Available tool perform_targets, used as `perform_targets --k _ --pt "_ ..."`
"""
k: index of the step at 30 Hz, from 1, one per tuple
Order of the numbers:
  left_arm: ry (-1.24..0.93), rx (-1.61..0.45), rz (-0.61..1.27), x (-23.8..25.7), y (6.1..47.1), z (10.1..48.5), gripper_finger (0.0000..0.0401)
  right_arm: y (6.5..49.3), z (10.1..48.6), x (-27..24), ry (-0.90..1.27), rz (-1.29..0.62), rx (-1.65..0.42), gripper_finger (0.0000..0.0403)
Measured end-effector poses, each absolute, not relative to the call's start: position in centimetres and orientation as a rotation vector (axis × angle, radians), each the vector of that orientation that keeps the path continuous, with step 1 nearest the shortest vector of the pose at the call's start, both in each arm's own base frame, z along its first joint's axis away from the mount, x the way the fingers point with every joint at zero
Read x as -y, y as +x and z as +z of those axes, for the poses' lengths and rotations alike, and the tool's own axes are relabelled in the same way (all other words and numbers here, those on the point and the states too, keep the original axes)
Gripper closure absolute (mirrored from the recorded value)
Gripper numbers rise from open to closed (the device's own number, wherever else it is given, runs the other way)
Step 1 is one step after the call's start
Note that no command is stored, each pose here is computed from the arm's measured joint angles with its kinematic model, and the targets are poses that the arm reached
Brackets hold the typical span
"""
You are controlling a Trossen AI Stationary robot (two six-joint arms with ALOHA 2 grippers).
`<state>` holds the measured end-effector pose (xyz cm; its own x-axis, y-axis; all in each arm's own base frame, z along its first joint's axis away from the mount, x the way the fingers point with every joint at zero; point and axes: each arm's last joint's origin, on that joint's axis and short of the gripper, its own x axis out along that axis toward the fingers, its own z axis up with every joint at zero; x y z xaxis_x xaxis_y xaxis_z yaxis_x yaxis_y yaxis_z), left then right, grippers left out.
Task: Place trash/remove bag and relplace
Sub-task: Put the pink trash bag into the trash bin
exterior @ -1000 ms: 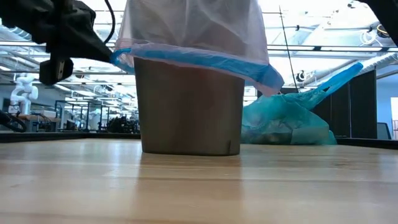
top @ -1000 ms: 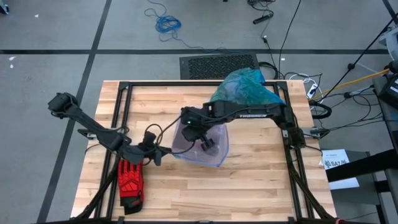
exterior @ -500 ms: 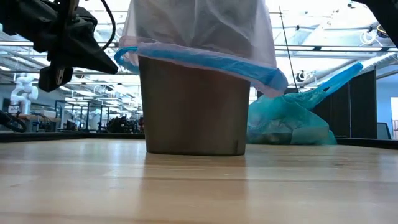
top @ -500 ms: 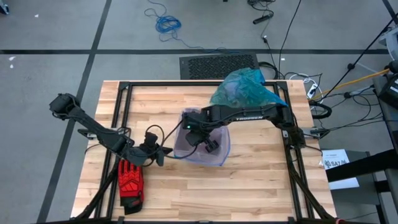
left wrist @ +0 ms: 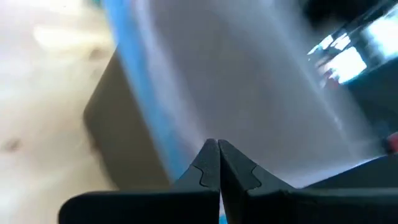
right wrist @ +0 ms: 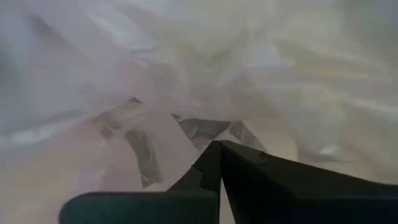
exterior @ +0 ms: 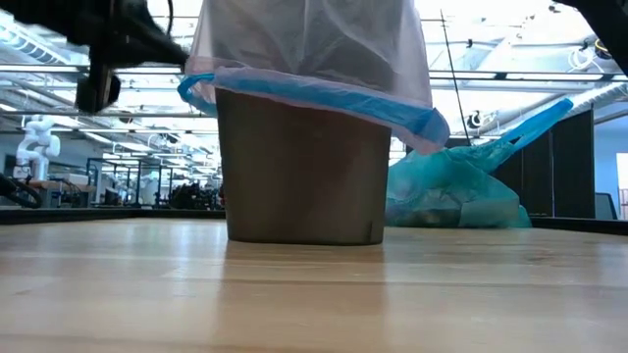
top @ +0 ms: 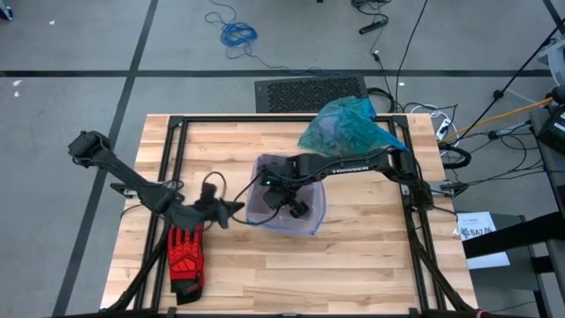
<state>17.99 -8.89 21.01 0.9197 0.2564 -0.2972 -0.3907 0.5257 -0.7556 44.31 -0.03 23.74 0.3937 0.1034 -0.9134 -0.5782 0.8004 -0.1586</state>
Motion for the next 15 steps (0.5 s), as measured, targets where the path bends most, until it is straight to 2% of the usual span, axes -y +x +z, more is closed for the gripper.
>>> perform_targets --k 4,8,15 --pt "-0.939 -0.080 0.384 8.3 17.1 22.6 0.0401 44.4 23.6 0.0 -0.496 0.454 -1.084 0.0403" --pt "-1.016 -0.137 0.424 8.0 17.6 21.3 0.0401 44.5 23.7 0.0 -0.491 0.445 -1.068 0.0403" --pt "-1.045 -0.107 0.415 8.5 19.3 19.6 0.0401 44.8 23.9 0.0 -0.483 0.428 -1.038 0.0403"
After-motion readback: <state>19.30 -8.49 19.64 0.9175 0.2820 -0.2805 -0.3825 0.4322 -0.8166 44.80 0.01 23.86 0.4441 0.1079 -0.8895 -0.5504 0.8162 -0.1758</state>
